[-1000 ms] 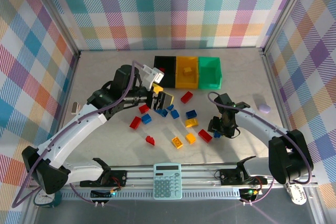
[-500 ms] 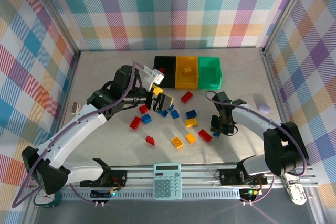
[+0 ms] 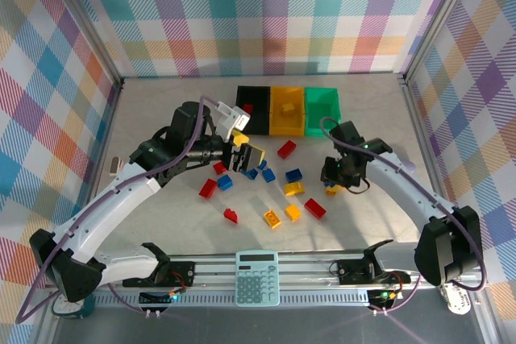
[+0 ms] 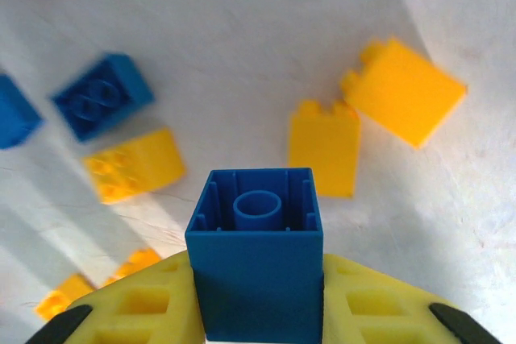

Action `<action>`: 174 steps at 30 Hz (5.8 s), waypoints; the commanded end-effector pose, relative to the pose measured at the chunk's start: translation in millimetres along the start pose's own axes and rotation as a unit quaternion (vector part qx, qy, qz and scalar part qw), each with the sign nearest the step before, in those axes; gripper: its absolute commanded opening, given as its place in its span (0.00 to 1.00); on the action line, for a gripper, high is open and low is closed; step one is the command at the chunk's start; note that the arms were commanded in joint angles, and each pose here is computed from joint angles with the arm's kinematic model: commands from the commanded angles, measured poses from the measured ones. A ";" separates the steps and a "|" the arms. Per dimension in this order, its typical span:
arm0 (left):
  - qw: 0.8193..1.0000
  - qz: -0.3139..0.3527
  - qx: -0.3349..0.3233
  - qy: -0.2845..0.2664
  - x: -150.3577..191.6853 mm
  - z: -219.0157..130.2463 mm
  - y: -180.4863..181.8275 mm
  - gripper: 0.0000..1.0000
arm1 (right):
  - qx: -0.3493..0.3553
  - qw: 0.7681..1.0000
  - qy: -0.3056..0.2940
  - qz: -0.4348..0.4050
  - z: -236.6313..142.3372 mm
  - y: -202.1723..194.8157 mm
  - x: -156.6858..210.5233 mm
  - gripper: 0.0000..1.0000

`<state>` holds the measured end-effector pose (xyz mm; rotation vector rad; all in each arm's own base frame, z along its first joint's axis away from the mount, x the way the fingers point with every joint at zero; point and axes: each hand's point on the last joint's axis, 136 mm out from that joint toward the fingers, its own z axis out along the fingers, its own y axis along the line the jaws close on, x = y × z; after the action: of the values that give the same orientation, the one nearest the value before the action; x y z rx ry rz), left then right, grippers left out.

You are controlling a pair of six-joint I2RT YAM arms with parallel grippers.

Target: Sort the legos into containers by color

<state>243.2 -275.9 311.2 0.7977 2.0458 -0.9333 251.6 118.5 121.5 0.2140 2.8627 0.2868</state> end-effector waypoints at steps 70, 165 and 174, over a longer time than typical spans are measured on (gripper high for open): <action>0.918 -0.197 -0.268 0.214 154.6 130.5 154.1 0.54 | -0.086 0.990 -0.030 -0.104 17.1 56.3 -55.4 0.56; 0.970 -0.092 -0.215 -0.063 -92.3 292.5 138.4 0.18 | -0.050 0.991 -0.126 -0.019 -60.2 -10.1 -18.4 0.55; 0.970 -0.109 -0.191 -0.106 -91.3 333.7 148.3 0.21 | -0.045 0.991 -0.123 -0.009 -61.9 -17.5 -7.0 0.55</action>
<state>519.2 -470.2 168.3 0.2903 2.1294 -0.5944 249.2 95.8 186.2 0.1536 2.5698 0.3804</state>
